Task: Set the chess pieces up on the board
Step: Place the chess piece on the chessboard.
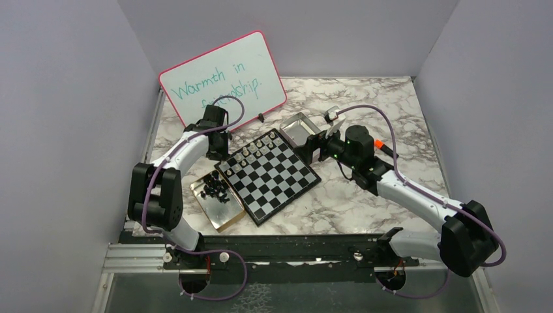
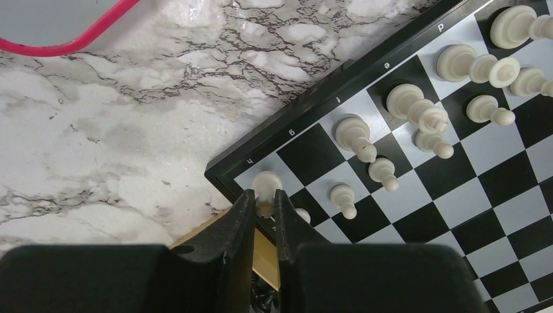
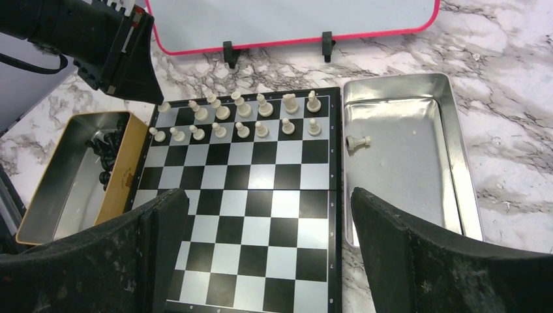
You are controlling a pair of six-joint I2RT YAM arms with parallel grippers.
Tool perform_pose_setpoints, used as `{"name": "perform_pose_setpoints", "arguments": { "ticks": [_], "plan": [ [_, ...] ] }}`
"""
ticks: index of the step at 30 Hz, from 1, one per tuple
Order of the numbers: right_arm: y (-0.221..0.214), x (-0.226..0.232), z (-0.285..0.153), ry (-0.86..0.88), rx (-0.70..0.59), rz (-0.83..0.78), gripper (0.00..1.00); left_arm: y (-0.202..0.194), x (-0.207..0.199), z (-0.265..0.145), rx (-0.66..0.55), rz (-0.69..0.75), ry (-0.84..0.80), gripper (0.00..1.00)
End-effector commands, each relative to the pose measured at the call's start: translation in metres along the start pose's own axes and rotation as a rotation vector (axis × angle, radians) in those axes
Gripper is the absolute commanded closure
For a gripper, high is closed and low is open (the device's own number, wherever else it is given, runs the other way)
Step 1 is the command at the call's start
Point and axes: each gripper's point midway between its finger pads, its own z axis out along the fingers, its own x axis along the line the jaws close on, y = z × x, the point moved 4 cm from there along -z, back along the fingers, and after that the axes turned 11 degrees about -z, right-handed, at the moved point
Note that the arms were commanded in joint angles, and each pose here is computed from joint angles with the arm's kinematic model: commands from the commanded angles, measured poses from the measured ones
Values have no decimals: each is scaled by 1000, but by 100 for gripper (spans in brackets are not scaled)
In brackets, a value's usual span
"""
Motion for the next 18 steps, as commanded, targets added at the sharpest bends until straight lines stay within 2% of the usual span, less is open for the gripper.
{"name": "perform_pose_setpoints", "arguments": {
  "ticks": [1, 18],
  "plan": [
    [6, 5, -2, 26, -29, -4, 0, 1, -1, 8, 8, 2, -25, 84],
    [5, 8, 0, 57, -21, -14, 0, -10, 8, 13, 34, 10, 16, 83]
  ]
}}
